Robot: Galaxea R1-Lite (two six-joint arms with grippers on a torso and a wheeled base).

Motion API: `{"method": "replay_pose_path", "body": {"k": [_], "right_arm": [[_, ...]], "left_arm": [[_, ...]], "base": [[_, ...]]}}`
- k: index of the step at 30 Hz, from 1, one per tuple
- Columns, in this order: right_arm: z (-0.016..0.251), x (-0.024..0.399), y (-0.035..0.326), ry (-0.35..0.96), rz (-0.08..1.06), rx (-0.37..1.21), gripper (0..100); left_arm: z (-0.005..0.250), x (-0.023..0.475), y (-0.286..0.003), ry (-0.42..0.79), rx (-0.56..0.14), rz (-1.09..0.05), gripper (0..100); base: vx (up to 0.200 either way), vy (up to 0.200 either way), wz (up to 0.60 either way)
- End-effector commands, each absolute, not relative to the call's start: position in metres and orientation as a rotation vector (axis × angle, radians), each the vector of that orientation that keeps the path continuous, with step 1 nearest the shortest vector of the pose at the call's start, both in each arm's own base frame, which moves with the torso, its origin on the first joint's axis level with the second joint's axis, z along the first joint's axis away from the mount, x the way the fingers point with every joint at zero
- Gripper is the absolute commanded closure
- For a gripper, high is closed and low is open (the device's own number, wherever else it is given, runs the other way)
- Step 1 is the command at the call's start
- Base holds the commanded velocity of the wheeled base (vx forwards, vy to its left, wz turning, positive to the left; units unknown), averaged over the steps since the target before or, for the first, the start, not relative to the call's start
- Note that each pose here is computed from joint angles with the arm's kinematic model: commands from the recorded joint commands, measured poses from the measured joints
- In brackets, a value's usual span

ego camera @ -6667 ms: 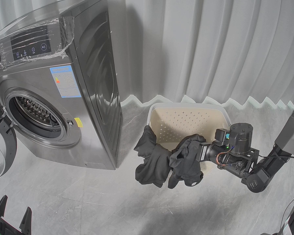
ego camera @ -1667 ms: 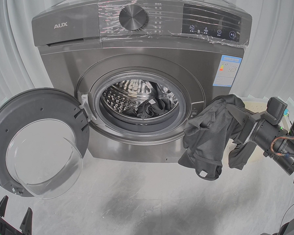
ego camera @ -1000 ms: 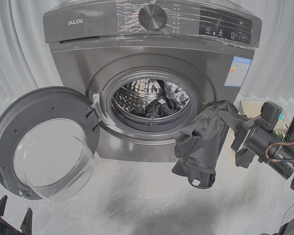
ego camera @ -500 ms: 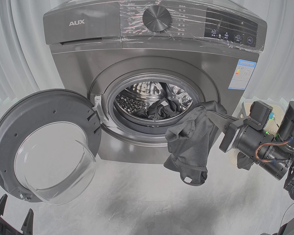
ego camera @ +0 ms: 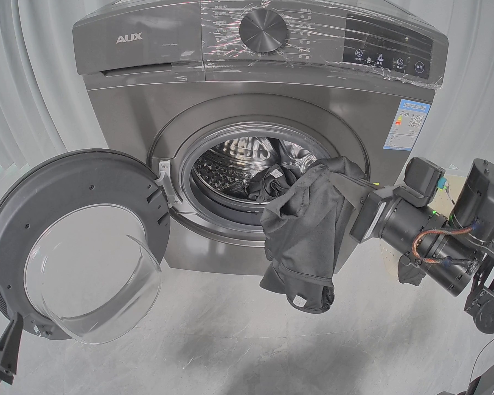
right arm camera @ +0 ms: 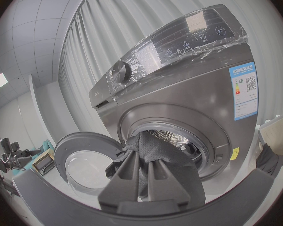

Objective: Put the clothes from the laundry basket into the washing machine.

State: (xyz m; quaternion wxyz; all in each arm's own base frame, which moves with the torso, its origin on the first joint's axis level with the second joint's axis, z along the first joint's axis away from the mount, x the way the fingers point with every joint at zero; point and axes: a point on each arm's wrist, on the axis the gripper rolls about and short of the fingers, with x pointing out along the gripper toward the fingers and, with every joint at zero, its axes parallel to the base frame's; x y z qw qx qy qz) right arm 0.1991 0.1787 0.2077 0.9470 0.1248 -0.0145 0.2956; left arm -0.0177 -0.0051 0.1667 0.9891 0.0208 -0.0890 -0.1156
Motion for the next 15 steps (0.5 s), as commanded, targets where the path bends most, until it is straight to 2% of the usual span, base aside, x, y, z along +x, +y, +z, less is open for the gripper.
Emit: {"method": "replay_pose_path", "body": {"k": [1,6,10,15], "right_arm": [[0.217,0.221,0.201,-0.091,0.615,0.314,100],[0.211,0.233,0.215,-0.081,0.618,0.303,100],[0.204,0.242,0.224,-0.07,0.607,0.294,100],[0.199,0.25,0.236,-0.068,0.579,0.298,100]], "left_arm": [[0.178,0.068,-0.012,0.064,0.037,-0.402,0],[0.18,0.107,-0.033,0.124,0.01,-0.563,0],[0.18,0.13,-0.054,0.14,0.026,-0.66,0],[0.175,0.165,-0.08,0.154,0.033,-0.675,0]], "base": [[0.0,0.0,0.0],[0.0,0.0,0.0],[0.0,0.0,0.0],[0.0,0.0,0.0]]}}
